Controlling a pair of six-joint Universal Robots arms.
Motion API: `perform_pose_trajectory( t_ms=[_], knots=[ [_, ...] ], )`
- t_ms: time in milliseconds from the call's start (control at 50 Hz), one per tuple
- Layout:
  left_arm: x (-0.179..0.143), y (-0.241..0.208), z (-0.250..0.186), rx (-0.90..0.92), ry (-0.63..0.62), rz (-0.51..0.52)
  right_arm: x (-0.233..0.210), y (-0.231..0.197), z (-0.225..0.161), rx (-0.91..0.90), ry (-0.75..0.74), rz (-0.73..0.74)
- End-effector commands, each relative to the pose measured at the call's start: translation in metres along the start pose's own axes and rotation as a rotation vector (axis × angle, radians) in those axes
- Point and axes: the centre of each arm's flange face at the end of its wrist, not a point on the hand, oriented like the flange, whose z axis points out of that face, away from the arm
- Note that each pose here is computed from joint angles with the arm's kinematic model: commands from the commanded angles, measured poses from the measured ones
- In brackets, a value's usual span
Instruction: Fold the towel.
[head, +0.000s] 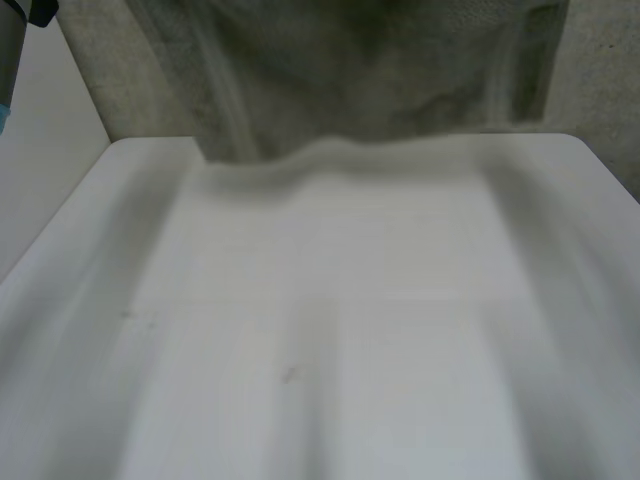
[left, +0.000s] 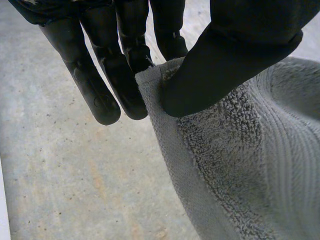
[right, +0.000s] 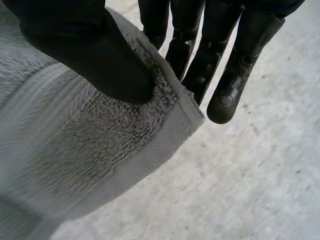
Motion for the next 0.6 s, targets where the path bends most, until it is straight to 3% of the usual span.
perform_pose_trajectory(
  t_ms=[20, 220, 360, 460, 560, 600],
  knots=[
    [-0.003, 0.048, -0.021, -0.155, -0.006, -0.029, -0.032, 0.052, -0.025, -0.244, -0.148, 0.015],
    [0.013, 0.183, -0.108, -0.499, 0.091, -0.087, -0.101, 0.178, -0.102, -0.604, -0.421, -0.069],
    [0.015, 0.241, -0.167, -0.686, 0.155, 0.02, -0.126, 0.226, -0.144, -0.727, -0.511, -0.087],
    [0.003, 0.234, -0.188, -0.773, 0.183, 0.121, -0.117, 0.209, -0.148, -0.731, -0.51, -0.086],
    [-0.009, 0.189, -0.198, -0.813, 0.206, 0.188, -0.102, 0.164, -0.161, -0.735, -0.536, -0.132],
    [-0.007, 0.159, -0.213, -0.85, 0.223, 0.193, -0.09, 0.133, -0.182, -0.794, -0.613, -0.189]
  ],
)
